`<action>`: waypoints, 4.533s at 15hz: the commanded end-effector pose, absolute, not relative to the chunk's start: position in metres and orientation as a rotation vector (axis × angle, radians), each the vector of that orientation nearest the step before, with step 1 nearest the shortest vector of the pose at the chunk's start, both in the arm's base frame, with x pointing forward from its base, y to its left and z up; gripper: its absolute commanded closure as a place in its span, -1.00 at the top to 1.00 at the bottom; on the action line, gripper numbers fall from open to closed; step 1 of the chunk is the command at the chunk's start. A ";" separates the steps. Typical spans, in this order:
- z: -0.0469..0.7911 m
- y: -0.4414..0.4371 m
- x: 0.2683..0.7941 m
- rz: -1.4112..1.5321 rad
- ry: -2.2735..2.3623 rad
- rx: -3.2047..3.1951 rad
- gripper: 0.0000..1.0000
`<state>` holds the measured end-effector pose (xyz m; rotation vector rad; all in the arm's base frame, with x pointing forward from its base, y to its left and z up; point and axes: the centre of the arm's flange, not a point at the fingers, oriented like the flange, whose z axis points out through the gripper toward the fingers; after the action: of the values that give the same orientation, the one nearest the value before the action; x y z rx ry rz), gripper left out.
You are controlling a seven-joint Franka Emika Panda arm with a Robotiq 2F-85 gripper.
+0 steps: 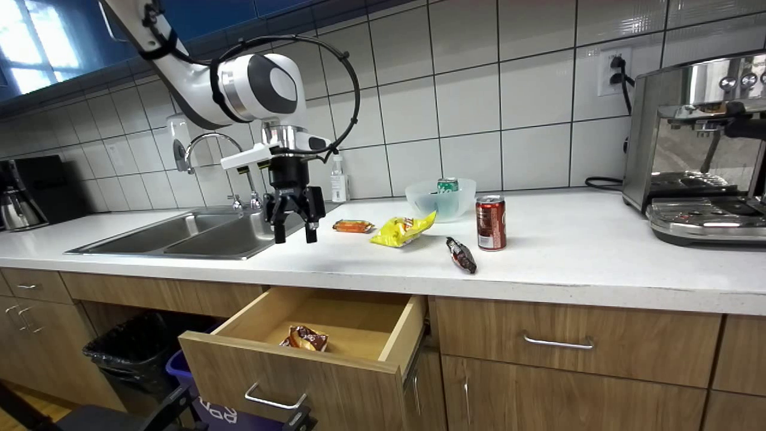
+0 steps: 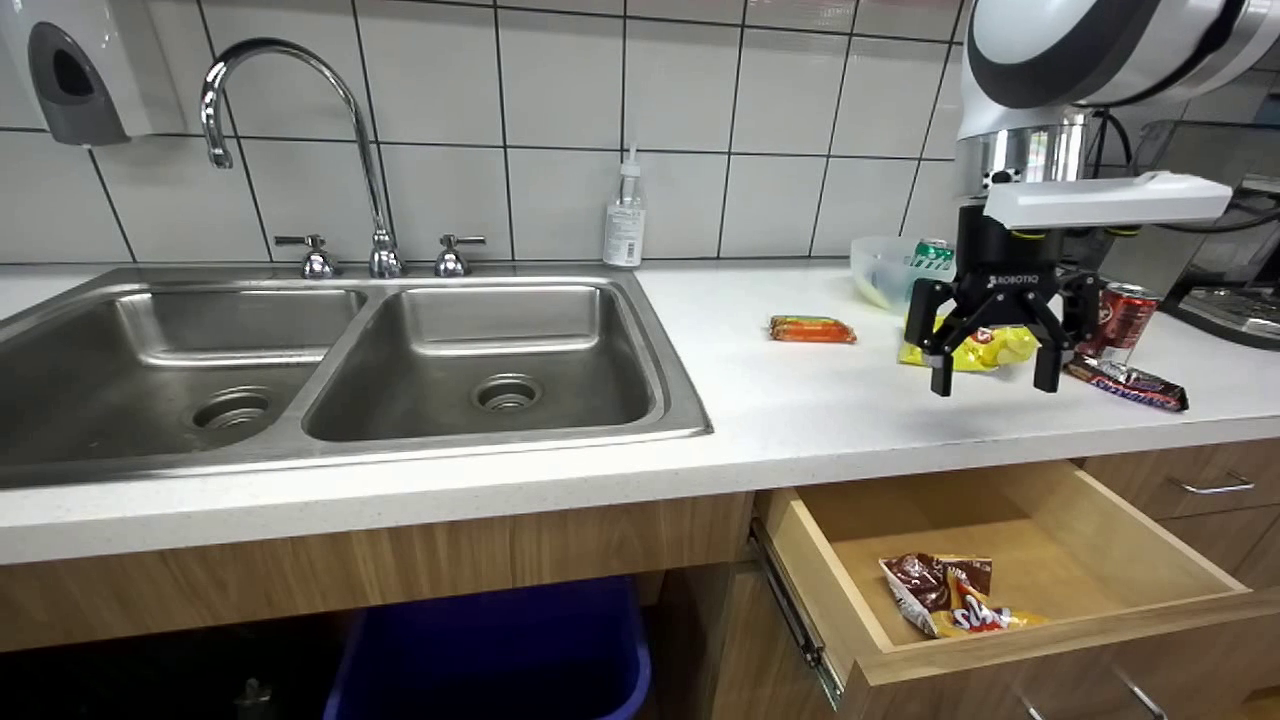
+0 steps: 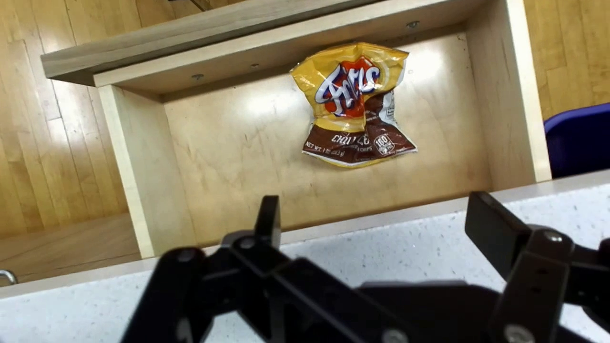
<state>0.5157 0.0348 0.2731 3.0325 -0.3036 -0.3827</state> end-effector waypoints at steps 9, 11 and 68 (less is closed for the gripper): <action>0.282 0.031 0.586 -0.273 -0.587 3.019 1.00; 0.281 0.025 0.597 -0.256 -0.627 3.014 1.00; 0.254 -0.125 0.703 0.099 -1.597 2.731 0.47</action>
<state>0.6943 -0.1216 0.2504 2.7375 -1.5533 0.0896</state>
